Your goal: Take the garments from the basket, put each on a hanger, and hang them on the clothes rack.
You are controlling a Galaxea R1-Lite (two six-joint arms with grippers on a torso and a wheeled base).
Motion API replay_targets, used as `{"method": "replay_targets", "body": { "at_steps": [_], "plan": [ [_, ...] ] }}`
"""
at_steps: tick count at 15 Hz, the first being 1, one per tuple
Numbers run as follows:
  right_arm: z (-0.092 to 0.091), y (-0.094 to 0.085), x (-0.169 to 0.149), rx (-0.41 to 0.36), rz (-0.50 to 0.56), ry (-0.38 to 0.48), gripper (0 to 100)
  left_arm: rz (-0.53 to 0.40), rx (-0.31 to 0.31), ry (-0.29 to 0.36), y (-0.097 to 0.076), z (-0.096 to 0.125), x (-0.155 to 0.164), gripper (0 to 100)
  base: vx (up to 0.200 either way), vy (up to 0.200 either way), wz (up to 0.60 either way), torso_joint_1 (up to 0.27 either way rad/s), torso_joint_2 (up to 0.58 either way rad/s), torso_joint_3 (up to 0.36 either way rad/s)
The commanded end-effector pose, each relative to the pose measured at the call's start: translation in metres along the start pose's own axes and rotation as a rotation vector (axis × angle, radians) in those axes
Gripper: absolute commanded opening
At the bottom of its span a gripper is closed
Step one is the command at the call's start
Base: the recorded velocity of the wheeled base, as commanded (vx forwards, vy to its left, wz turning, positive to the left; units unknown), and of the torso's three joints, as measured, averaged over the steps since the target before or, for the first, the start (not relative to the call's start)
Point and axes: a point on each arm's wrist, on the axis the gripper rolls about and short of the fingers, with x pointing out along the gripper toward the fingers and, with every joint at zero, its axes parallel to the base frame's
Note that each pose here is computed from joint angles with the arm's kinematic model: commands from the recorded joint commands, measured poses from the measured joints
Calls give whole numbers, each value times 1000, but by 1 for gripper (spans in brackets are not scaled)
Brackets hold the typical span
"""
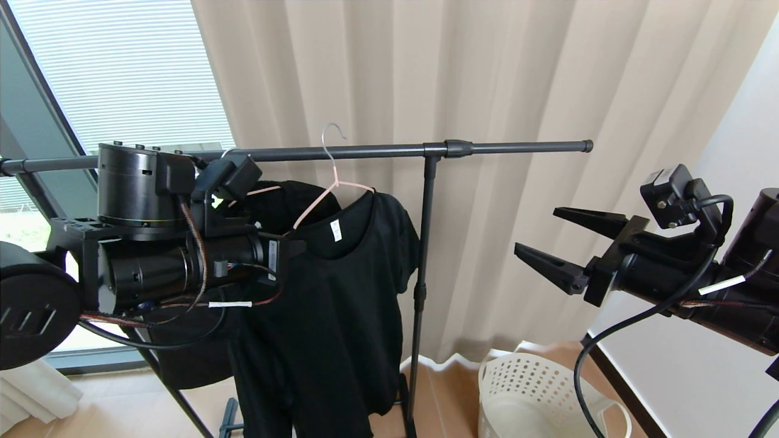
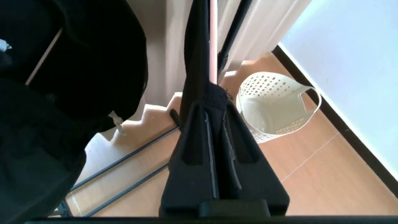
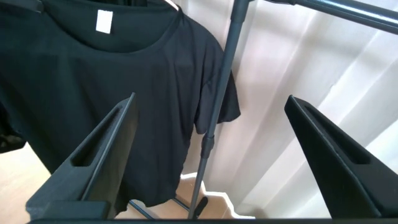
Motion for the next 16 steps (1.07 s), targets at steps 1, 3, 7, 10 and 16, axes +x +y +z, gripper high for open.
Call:
{"method": "replay_targets", "body": {
  "at_steps": [1, 3, 7, 10, 16],
  "plan": [
    [0, 0, 0, 0, -1, 1, 100, 1, -1, 23, 1, -3, 11, 0, 0, 0, 0, 0, 0, 0],
    [-1, 0, 0, 0, 0, 2, 100, 0, -8, 10, 1, -2, 14, 0, 0, 0, 0, 0, 0, 0],
    [-1, 0, 0, 0, 0, 2, 100, 25, -28, -22, 2, 2, 22, 0, 0, 0, 0, 0, 0, 0],
    [-1, 0, 0, 1, 0, 3, 100, 41, -50, -15, 3, 1, 27, 0, 0, 0, 0, 0, 0, 0],
    [-2, 0, 0, 2, 0, 6, 100, 61, -59, -33, 6, 1, 36, 0, 0, 0, 0, 0, 0, 0]
  ]
}}
